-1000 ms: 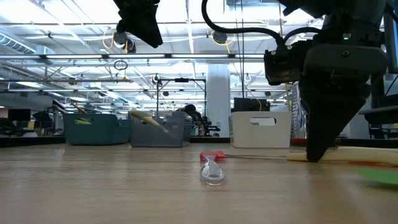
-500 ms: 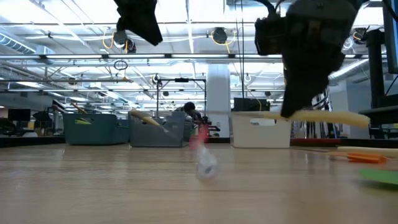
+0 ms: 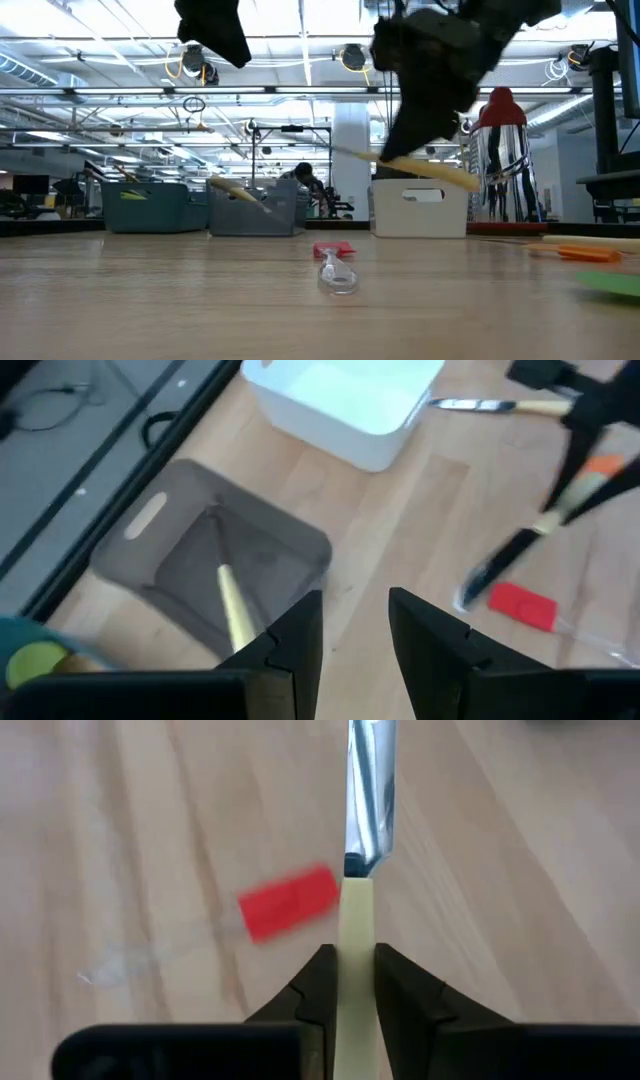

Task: Pick & Place Kitchen Items
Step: Put the bottom yellow knife into the black bin

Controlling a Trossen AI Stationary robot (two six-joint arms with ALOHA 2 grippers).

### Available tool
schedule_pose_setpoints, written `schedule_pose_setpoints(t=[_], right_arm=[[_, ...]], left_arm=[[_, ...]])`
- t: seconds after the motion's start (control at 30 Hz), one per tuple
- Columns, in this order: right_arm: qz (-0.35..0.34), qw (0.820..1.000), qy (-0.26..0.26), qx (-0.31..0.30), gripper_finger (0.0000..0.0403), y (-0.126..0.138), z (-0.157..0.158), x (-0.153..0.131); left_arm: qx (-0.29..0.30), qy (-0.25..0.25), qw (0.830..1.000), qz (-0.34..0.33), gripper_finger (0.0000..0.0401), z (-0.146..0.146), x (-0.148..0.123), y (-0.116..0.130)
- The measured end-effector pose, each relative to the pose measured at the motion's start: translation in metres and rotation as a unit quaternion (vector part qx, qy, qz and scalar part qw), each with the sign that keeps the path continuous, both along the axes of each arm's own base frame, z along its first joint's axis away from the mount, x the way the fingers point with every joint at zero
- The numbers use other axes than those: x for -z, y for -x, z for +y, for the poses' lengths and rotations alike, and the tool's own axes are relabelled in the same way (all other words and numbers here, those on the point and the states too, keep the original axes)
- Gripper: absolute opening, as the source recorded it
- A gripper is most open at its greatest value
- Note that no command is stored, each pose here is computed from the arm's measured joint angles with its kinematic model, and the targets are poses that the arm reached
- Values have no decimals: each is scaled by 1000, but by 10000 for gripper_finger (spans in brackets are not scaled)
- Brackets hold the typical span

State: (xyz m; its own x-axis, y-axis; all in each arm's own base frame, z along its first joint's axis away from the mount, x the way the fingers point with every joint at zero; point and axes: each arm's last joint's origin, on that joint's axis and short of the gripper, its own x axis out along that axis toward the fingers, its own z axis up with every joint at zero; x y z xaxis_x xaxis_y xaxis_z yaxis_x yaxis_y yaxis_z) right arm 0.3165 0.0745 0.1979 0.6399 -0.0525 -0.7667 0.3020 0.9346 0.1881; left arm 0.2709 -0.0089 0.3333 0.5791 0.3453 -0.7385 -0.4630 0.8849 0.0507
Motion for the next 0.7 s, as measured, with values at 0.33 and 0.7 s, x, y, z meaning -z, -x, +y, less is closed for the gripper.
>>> schedule_pose_setpoints(t=[0.33,0.7], right_arm=[[-73,997,24,-25,42,-7,-12,-20],[-156,985,53,-52,43,-14,-27,-42]], left_arm=[[-26,-59,998,-14,122,-37,-6,38],[36,-60,991,-118,122,-49,37,83]])
